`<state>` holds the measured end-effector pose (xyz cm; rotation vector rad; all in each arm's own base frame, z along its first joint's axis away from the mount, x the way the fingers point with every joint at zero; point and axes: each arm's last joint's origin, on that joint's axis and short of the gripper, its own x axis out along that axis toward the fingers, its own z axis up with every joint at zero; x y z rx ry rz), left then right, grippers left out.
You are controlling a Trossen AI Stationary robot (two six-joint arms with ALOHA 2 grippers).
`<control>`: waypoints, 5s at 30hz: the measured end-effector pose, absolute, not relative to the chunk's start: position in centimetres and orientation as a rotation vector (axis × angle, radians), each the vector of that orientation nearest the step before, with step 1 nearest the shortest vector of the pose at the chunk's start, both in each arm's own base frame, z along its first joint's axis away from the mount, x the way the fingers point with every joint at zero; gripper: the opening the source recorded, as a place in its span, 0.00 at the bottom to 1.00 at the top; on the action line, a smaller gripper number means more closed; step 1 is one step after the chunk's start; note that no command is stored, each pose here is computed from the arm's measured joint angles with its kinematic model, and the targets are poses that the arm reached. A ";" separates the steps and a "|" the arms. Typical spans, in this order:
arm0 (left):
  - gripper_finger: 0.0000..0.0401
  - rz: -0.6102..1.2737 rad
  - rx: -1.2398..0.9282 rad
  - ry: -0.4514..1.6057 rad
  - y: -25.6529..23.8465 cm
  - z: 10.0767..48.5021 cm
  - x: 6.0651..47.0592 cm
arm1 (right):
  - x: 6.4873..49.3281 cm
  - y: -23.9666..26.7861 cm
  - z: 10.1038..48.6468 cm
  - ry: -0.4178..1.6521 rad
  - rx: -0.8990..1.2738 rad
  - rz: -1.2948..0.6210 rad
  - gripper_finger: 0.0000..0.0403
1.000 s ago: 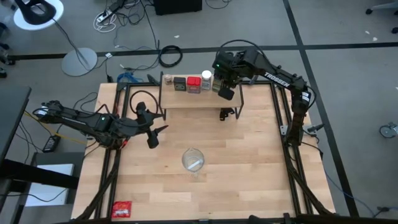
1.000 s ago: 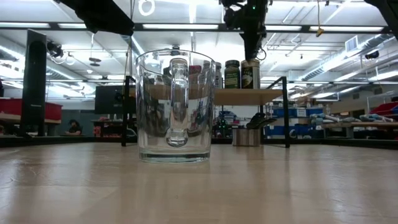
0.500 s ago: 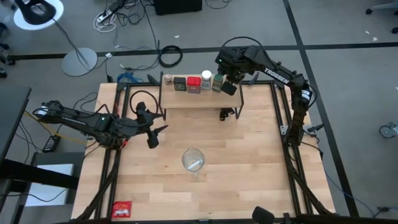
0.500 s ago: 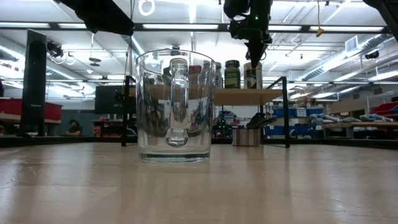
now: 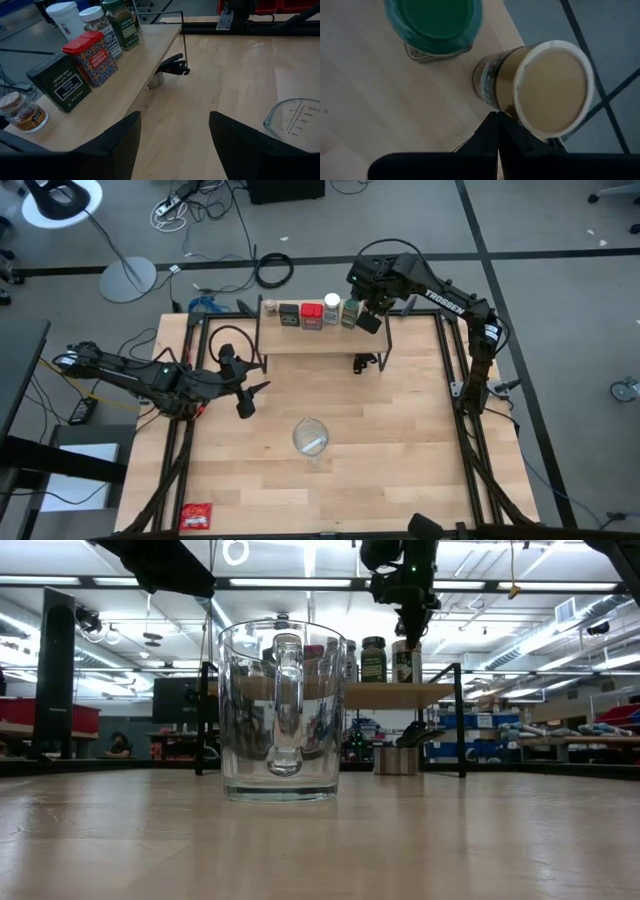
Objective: Shelf spices
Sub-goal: Put the golden seasoning bottle on the shelf, then adjust the green seasoning bottle on the shelf, then adjust the black seasoning can on the shelf
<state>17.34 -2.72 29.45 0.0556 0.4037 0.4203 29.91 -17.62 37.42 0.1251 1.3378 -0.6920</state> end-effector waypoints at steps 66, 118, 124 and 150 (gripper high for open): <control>0.60 0.420 0.056 0.405 -2.7 29.4 17.3 | 32.7 -15.8 37.8 1.179 0.065 -0.547 0.00; 0.60 0.612 0.065 0.171 -0.2 30.0 23.0 | 30.0 1.4 43.9 0.602 -0.329 -0.833 0.00; 0.60 0.719 0.043 0.148 2.2 28.8 25.2 | 26.8 4.2 39.6 0.513 -0.293 -0.946 0.00; 0.46 1.146 0.006 0.260 6.8 23.9 27.2 | 27.2 1.3 30.0 0.265 -0.224 -0.774 0.00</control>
